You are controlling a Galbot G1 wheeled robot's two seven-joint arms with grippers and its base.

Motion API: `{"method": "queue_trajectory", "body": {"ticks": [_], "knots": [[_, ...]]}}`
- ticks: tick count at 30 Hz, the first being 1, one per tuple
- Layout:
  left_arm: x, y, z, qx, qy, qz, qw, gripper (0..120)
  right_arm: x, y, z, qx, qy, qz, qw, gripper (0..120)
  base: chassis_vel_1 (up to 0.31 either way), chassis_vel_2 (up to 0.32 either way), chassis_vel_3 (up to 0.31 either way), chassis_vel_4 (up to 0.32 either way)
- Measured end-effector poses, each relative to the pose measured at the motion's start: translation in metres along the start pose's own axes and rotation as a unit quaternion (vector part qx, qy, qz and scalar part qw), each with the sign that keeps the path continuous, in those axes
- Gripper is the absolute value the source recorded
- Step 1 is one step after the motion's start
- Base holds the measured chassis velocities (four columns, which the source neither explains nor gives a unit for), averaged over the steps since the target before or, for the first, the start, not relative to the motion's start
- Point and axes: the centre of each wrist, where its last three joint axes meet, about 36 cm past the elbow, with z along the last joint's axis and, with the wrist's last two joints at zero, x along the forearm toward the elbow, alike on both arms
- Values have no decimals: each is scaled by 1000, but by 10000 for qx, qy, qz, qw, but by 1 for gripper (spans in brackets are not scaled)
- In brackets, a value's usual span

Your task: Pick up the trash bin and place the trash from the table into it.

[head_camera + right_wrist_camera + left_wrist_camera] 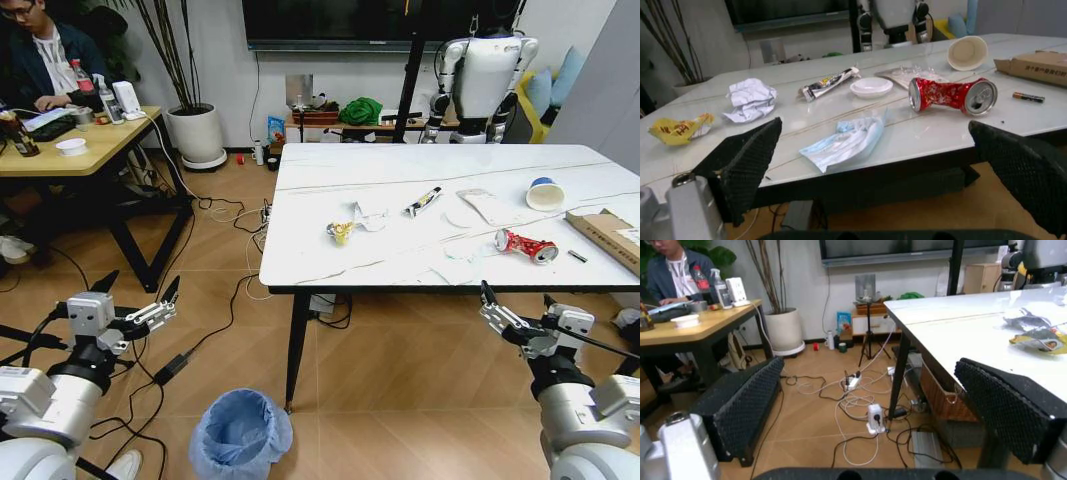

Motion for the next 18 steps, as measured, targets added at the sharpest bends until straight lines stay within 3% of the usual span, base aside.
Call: {"method": "queue_trajectory", "body": {"ticks": [18], "knots": [[1,-1,-2,37,58,16,10000,100,0,1,0,-43,26,15,10000,100,0,0,0,0]]}}
